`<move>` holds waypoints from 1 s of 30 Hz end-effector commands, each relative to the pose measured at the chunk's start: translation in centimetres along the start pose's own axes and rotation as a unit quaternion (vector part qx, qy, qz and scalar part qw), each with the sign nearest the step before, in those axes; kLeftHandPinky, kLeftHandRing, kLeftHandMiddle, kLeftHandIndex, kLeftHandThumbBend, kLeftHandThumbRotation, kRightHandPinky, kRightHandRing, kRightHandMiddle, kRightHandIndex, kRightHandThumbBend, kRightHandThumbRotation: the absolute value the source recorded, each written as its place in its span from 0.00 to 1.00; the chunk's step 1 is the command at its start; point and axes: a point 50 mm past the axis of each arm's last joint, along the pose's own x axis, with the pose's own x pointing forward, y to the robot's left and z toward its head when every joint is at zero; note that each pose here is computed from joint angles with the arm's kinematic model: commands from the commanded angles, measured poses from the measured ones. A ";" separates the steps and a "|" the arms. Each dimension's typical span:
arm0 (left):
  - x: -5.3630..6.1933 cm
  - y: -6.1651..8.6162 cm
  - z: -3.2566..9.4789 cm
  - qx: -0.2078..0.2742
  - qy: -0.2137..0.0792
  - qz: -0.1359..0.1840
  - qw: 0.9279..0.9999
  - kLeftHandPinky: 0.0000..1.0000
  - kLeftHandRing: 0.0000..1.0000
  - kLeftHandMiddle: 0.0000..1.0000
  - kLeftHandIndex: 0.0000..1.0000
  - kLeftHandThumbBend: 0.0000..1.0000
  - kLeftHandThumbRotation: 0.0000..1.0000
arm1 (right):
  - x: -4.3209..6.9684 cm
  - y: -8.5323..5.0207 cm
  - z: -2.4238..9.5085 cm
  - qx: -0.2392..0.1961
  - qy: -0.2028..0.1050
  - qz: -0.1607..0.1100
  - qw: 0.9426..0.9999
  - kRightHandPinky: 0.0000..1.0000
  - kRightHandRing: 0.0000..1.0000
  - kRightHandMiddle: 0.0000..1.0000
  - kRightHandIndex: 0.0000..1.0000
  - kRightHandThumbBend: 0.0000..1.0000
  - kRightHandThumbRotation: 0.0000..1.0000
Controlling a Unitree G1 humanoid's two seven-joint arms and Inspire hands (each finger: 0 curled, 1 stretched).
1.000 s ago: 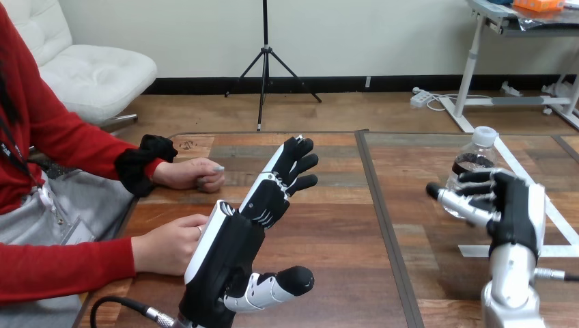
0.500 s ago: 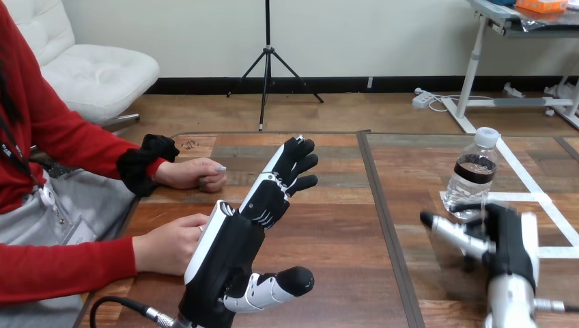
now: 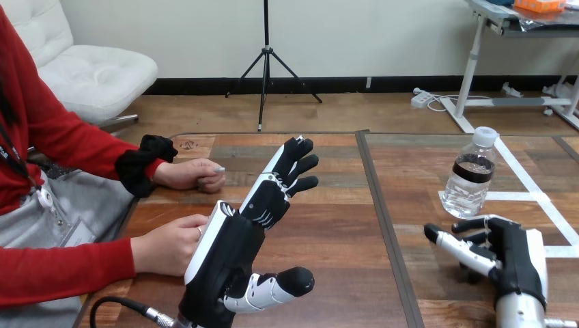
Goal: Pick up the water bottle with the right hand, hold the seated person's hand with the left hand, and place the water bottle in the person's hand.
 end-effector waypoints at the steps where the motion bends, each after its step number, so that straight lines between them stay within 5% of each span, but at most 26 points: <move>1: 2.7 1.0 0.1 0.008 -0.037 -0.003 0.999 0.86 0.93 0.96 0.97 0.88 0.71 | -1.2 -1.3 6.6 -0.008 -0.149 0.000 0.989 0.16 0.23 0.32 0.37 0.96 0.26; 12: 3.1 1.0 -0.1 0.009 -0.038 -0.002 0.999 0.86 0.93 0.97 0.97 0.89 0.71 | -2.8 -2.3 8.8 -0.025 -0.251 -0.034 0.967 0.13 0.19 0.25 0.32 0.98 0.29; 18: 3.3 1.0 -0.2 0.014 -0.039 -0.001 0.999 0.86 0.93 0.96 0.97 0.89 0.71 | -3.7 -2.9 10.1 -0.033 -0.302 -0.061 0.951 0.14 0.19 0.26 0.31 0.97 0.28; 22: 3.4 1.0 -0.2 0.014 -0.040 -0.003 0.999 0.85 0.93 0.96 0.97 0.88 0.72 | -4.1 -3.3 11.1 -0.044 -0.341 -0.087 0.935 0.15 0.20 0.27 0.33 0.96 0.26; 30: 3.6 0.9 -0.4 0.007 -0.038 -0.002 0.999 0.85 0.94 0.97 0.97 0.90 0.71 | -3.9 -4.2 13.0 -0.039 -0.381 -0.116 0.916 0.20 0.25 0.33 0.40 0.97 0.21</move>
